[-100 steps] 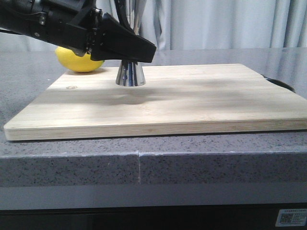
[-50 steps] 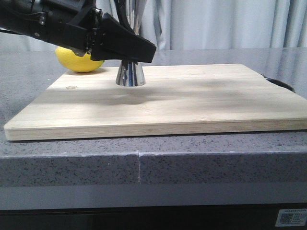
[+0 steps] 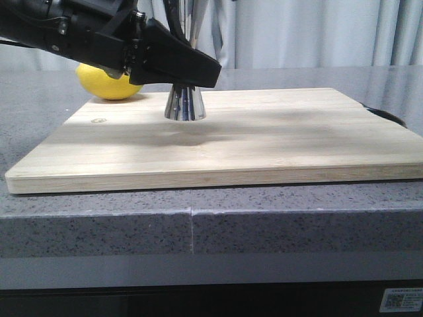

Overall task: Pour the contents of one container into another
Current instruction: 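Bring the beaker above the jigger's cup with the right gripper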

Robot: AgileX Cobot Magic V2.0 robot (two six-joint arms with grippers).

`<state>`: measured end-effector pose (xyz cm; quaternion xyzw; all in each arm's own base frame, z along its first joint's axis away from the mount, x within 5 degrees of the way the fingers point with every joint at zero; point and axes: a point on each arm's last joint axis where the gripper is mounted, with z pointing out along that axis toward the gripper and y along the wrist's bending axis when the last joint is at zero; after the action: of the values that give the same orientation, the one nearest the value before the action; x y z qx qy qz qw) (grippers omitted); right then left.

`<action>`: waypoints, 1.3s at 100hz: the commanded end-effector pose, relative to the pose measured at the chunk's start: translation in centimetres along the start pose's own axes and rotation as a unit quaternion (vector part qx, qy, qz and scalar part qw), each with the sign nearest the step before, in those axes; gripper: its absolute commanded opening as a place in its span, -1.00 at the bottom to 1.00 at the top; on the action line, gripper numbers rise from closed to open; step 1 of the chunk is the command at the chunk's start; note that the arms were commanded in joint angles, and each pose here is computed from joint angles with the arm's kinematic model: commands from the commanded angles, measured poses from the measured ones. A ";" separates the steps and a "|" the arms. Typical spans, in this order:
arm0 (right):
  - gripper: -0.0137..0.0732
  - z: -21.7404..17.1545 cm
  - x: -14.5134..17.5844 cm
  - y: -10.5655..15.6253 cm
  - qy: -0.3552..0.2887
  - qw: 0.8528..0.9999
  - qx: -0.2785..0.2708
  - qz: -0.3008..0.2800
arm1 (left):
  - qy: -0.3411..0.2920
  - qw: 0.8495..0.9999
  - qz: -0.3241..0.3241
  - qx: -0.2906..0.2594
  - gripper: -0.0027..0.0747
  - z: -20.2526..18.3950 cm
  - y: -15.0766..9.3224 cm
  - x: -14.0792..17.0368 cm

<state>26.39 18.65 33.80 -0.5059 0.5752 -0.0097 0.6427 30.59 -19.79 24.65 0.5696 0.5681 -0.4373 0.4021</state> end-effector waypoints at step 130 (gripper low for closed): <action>-0.26 -1.2 -2.2 -1.2 -0.049 0.996 0.014 -0.076 | -0.065 0.997 0.023 0.030 -0.89 -0.6 -1.4 -3.4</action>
<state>26.28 18.72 33.63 -0.5502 0.5420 -0.0464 0.6335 30.59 -19.79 24.65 0.5696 0.5681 -0.4373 0.4021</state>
